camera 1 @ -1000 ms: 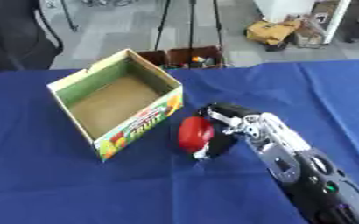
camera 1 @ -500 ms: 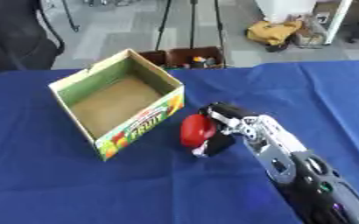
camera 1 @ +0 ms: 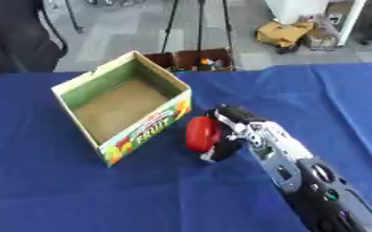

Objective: Pick up objects on the table and place them in the box.

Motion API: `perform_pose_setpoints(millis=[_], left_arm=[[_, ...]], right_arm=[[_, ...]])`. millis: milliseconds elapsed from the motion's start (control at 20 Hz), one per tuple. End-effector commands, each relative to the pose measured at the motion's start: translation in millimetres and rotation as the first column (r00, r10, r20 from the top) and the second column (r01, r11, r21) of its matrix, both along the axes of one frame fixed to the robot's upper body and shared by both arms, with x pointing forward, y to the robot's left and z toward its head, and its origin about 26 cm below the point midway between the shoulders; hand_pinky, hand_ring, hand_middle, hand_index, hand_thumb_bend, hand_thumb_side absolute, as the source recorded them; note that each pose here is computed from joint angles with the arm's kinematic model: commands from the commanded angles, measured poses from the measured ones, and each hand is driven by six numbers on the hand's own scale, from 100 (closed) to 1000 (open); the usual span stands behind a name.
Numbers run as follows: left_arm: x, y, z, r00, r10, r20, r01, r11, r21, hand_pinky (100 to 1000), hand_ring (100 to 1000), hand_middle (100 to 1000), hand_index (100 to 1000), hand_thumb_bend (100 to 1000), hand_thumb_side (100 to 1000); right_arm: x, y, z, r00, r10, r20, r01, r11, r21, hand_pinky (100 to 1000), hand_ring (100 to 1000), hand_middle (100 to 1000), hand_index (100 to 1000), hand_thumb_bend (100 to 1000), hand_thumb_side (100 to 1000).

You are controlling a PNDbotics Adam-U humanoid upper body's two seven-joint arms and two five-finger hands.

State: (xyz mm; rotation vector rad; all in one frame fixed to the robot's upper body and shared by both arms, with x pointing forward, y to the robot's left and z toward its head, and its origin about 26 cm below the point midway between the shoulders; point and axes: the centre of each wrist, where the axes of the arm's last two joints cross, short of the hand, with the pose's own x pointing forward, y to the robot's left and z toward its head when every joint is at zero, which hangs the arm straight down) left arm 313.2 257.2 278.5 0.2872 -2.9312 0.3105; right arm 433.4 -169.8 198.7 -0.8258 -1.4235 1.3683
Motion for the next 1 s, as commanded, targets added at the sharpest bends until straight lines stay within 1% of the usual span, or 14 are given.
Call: perform_pose_setpoints(millis=[50,200,500,750,1000], left_arm=[[-3.5,0,8.3,1.0,-0.001,0.03,0.001,1.0,0.007,717,853,849,883,100,1000],[-3.4,0,8.1,1.0,-0.001,0.028,0.001,1.0,0.007,718,855,849,884,100,1000],[-3.5,0,8.0,1.0,0.0,0.026,0.0,1.0,0.008,718,855,850,884,100,1000],[-3.5,1,8.2,1.0,0.002,0.027,-0.002,1.0,0.009,719,858,851,884,100,1000],[-3.6,1,8.0,1.0,0.003,0.026,-0.003,1.0,0.009,719,857,851,884,100,1000]], right_arm=[[1.7,-2,2.6,1.0,-0.016,0.024,0.016,1.0,-0.015,415,520,592,701,490,233],[1.1,-2,3.8,0.999,-0.019,0.041,0.019,1.0,-0.007,406,512,573,686,477,205],[-2.3,-1,11.1,0.996,-0.017,0.09,0.016,1.0,0.018,396,498,551,667,465,206],[-7.4,-1,23.1,0.992,-0.01,0.125,0.003,0.998,0.056,387,487,531,654,377,193],[-14.9,-2,38.1,0.987,0.001,0.161,-0.016,0.995,0.093,383,481,519,647,330,167]])
